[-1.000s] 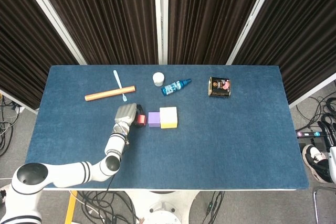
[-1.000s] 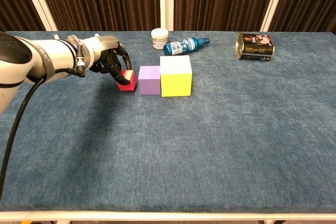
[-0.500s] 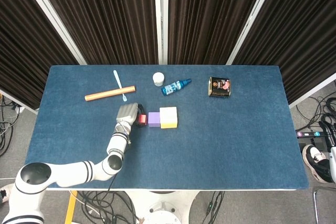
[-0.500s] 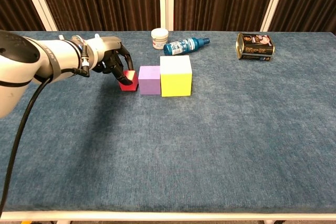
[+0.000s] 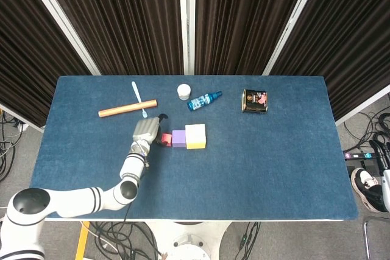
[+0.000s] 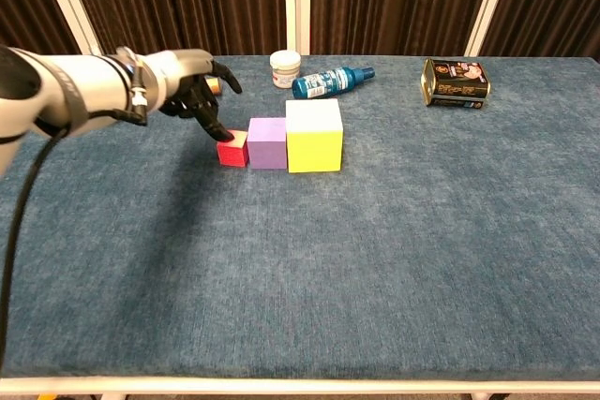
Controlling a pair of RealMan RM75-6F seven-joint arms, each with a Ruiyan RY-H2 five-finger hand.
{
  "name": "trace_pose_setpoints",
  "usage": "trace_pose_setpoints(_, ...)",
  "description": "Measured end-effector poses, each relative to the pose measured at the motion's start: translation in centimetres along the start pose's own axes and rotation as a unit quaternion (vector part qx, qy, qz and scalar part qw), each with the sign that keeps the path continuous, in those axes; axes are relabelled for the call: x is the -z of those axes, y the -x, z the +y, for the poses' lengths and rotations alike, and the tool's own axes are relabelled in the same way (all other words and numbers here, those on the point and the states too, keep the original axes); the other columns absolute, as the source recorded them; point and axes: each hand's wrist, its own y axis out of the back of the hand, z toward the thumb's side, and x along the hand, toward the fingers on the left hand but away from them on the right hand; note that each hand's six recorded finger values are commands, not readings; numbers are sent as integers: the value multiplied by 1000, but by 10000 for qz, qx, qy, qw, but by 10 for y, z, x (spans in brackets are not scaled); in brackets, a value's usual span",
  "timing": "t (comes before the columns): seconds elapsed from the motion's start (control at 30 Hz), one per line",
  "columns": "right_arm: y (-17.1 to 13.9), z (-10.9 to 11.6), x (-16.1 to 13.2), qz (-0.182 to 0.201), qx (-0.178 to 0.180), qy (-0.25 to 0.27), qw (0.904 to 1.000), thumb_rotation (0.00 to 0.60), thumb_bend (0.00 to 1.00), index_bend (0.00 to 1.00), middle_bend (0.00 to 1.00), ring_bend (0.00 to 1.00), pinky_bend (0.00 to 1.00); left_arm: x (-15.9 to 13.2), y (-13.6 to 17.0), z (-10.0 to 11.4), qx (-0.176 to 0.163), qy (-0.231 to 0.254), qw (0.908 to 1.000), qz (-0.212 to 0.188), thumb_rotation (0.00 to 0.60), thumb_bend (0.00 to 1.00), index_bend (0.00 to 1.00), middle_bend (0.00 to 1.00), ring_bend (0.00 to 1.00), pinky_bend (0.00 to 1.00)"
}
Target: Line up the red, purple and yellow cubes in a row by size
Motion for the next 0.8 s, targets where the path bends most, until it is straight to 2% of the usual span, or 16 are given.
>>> trace_pose_setpoints(0.23,2,-2,-5,94,-10,23,10000,600,148,0,86,29,150,18,6,10,-311,-803,9961,-212,600,181,239,822,869,970)
trace_pose_setpoints(0.4,1,0,-5,64,21,-10,10000,600,148,0,86,28,150,32,-4,10,-492,-1131,9923,-109,600,122,239,822,869,968)
trace_pose_setpoints(0.57,-1,2,-4,11,13,-42,10000,600,149,0,81,28,151,34,-16,5,-668,-1224,9902,-87,600,98,239,822,869,968)
trace_pose_setpoints(0.8,1,1,-5,-19,-18,-68,10000,600,148,0,81,28,151,26,-26,-8,-654,-1158,9909,-216,600,92,239,822,869,967)
